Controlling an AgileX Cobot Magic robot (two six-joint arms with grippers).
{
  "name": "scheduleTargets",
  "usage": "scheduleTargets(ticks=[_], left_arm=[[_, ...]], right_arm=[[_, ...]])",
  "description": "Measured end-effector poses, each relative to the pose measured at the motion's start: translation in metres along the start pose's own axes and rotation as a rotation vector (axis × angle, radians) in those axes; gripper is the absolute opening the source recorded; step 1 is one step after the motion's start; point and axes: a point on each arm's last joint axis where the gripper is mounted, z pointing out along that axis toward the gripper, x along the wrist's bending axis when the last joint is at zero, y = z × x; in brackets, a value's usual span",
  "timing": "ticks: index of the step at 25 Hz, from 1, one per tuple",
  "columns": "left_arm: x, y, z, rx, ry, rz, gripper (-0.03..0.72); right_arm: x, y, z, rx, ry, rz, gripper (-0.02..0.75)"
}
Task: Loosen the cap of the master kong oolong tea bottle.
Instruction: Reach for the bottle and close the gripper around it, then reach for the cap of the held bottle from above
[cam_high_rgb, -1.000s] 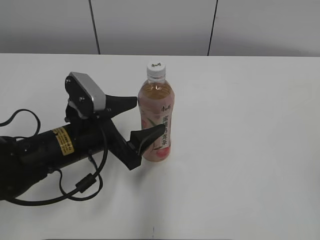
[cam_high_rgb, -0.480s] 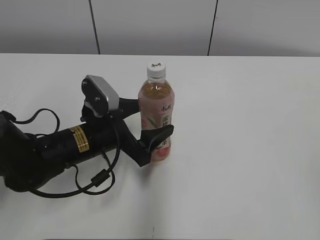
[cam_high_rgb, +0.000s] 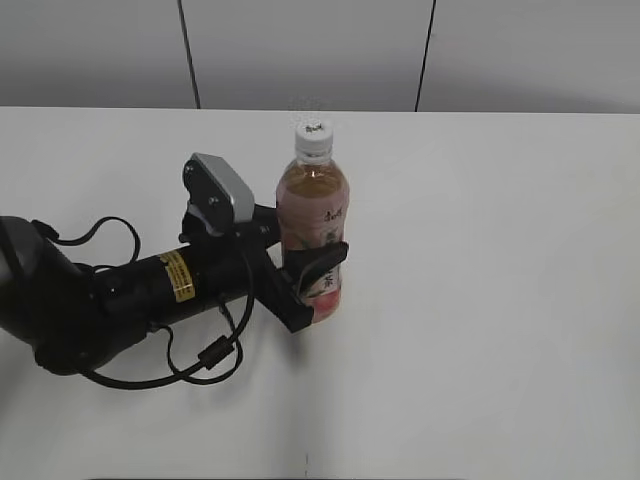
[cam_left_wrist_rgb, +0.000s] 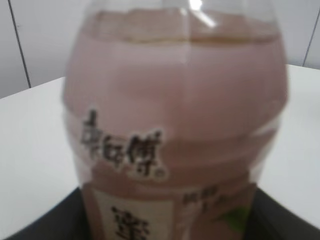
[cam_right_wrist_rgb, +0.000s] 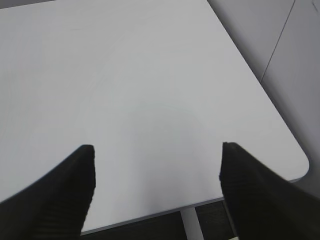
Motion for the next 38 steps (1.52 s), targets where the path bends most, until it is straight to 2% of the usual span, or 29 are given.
scheduleTargets(ticks=[1,8,13,21,26,28,34,38], left_arm=[[-0.001,0.000,0.000,0.002,-0.008,0.002,0.377],[-0.004,-0.001,0.000,0.008,-0.049,0.018,0.380],[-0.007,-0.001,0.000,0.012,-0.081,0.028,0.380],[-0.010,0.007,-0.002,0.062,-0.101,0.074,0.380],[-0.012,0.009,-0.002,0.076,-0.130,0.097,0.380],[-0.013,0.009,-0.003,0.077,-0.134,0.099,0.380],[-0.013,0.009,-0.003,0.077,-0.136,0.101,0.380],[-0.013,0.009,-0.003,0.078,-0.137,0.101,0.380]], right_arm=[[0.000,0.000,0.000,0.000,0.000,0.001,0.586],[0.001,0.000,0.000,-0.001,0.010,0.003,0.586],[0.008,0.014,0.003,-0.007,0.088,-0.059,0.586],[0.019,0.063,0.047,0.247,0.192,-0.149,0.586],[0.034,0.098,0.081,0.343,0.347,-0.161,0.585],[0.038,0.110,0.097,0.399,0.383,-0.154,0.570],[0.043,0.153,0.148,0.552,0.403,-0.099,0.491],[0.046,0.179,0.185,0.645,0.410,-0.066,0.479]])
